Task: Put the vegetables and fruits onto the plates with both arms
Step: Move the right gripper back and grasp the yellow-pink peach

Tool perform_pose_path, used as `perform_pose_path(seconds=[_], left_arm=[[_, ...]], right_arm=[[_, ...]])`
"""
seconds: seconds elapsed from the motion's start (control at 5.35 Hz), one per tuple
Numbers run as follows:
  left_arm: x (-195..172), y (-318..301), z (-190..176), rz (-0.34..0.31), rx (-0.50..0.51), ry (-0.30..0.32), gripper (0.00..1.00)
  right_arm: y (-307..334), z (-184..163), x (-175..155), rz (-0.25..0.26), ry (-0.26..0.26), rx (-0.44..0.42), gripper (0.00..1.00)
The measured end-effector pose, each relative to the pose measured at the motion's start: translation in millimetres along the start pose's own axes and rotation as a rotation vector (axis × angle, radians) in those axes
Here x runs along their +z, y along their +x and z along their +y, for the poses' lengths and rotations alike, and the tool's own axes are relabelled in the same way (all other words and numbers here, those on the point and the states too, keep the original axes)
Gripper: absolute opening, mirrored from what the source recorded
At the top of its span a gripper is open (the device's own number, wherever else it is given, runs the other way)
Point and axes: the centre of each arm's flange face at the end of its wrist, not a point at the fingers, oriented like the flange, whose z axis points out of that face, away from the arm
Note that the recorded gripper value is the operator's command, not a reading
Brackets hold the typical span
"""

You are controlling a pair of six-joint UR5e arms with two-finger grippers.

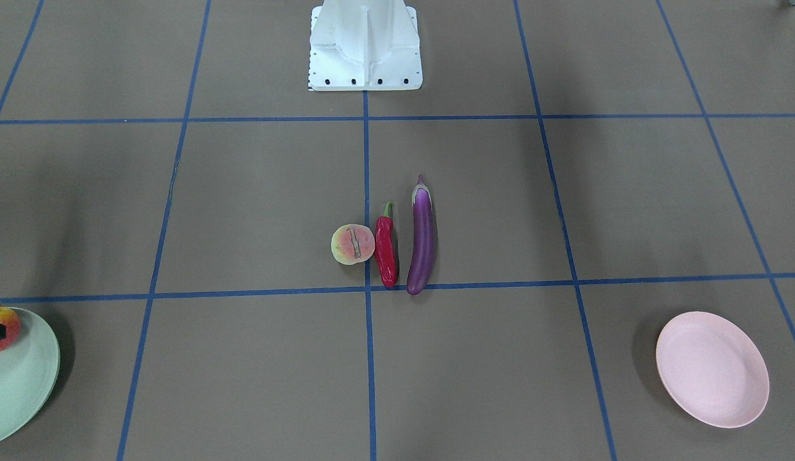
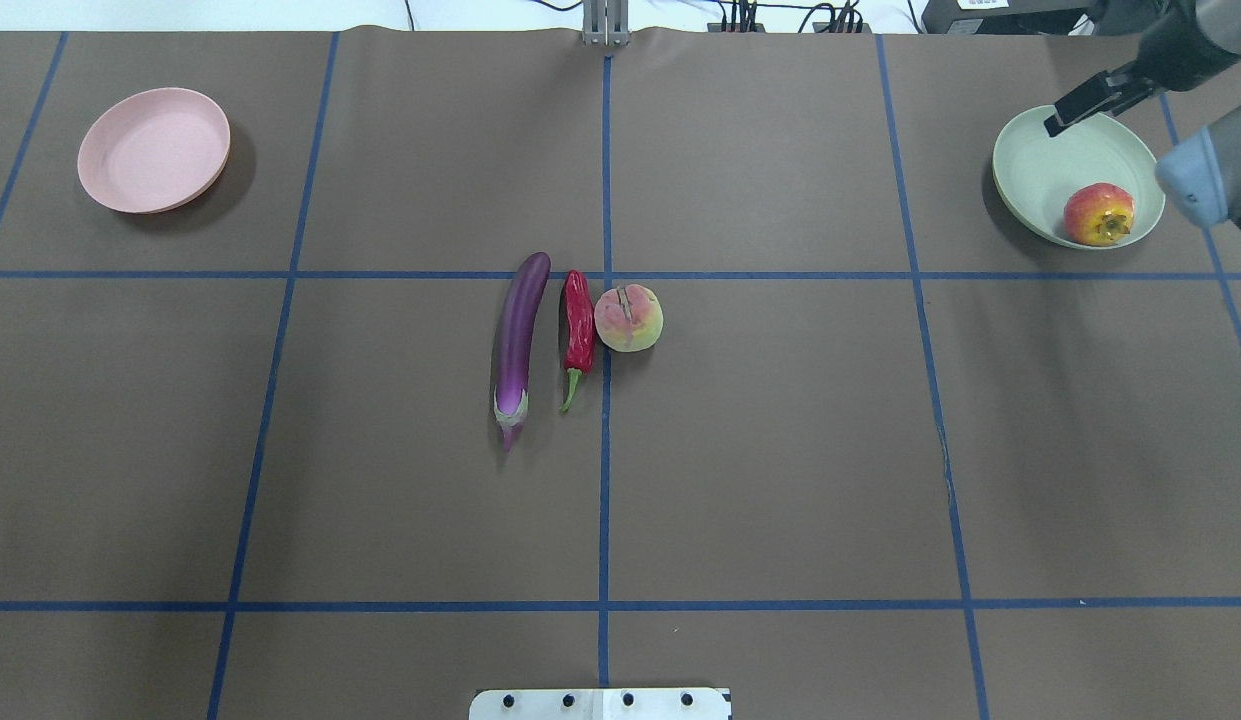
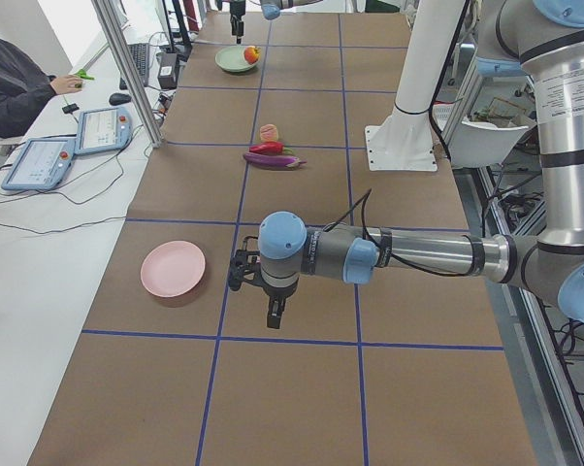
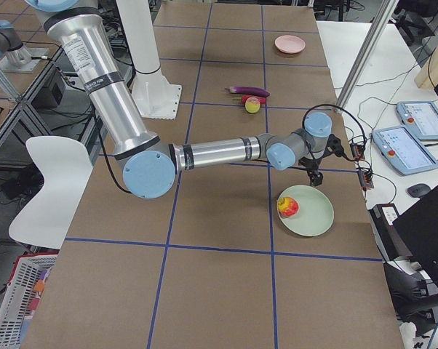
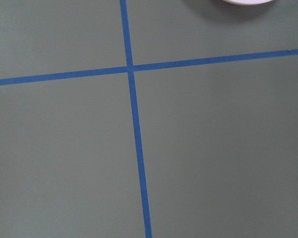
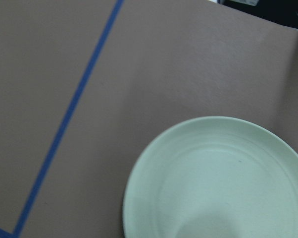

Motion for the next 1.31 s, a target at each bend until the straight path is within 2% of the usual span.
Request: perform_pose_path(seconds=[0.19, 0.37, 0.56, 0.94, 1.31], left_arm=[[0, 0, 0, 0.0, 0.0, 0.0, 1.0], [1, -1, 0, 0.0, 0.0, 0.0, 1.0], [1, -1, 0, 0.0, -0.001, -0.001, 1.0], [3, -3, 2, 0.0, -0.007, -0.006, 1.0], [4, -5, 3, 0.0, -0.011, -0.009, 1.0]], right_arm=[[-89, -4, 7, -0.026, 0.027, 0.053, 0.98], [-185, -3, 19, -0.015, 0.038, 0.096, 0.98], [-296, 1, 35, 0.036, 0.032, 0.131, 0.98], [-464, 16, 70, 0.134, 0.044, 0.166, 0.98], [-525, 16, 111, 0.201, 0.041, 0.149, 0.98]])
